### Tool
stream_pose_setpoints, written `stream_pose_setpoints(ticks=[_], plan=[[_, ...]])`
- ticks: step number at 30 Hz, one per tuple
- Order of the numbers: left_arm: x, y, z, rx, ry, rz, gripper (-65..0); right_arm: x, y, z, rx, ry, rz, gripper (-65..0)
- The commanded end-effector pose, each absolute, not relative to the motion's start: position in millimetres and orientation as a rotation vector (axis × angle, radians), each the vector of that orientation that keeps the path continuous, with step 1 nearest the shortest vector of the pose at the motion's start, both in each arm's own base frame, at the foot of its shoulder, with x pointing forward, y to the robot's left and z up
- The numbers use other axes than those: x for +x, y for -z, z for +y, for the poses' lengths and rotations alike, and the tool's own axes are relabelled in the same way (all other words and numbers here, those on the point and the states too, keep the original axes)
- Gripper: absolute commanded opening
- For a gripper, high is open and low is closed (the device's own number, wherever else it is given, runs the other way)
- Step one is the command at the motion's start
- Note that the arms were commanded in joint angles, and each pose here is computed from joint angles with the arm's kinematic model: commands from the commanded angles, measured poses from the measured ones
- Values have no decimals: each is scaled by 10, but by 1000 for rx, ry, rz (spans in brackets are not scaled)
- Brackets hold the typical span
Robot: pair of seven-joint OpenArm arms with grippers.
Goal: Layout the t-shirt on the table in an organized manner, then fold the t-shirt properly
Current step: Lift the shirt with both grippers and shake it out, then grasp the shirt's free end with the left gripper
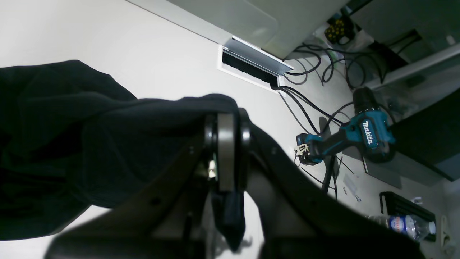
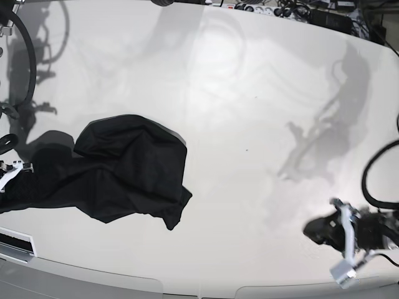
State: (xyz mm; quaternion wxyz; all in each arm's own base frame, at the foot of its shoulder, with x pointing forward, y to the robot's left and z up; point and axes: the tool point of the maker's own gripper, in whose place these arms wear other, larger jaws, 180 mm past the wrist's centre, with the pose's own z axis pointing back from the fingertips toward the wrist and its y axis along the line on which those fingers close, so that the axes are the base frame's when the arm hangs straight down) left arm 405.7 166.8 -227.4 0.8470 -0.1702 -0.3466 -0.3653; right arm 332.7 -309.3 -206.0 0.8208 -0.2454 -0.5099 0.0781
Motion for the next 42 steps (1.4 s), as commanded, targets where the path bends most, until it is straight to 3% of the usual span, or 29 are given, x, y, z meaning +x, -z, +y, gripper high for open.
stream_pose_setpoints(ticks=[1,3,5,10,18,26,42], plan=[[4075,2211,1653,-383,752,-760,-384,3372,1860,-3128,-559,-174,-1143,-650],[3915,2519,1520,-442,731,-697,-220,3372,1860,-3128,-559,-174,-1143,-650],[3739,2787,1337,-507,720,-644,-168,3372,1859,-3127,-559,-174,-1143,-650],[3377,3234,770,-662,709,-585,-169,3382,1874,-3086,-527,-174,-1149,-650],[3285,3567,135,-657,696,-666,-169,3392,1886,-3044,-510,-198,-1149,-650],[3469,3823,-99,-634,596,-707,-169,3394,1883,-3043,-510,-198,-1150,-650],[3556,4141,-567,-736,497,-711,-169,3396,1880,-3043,-509,-197,-1151,-650]])
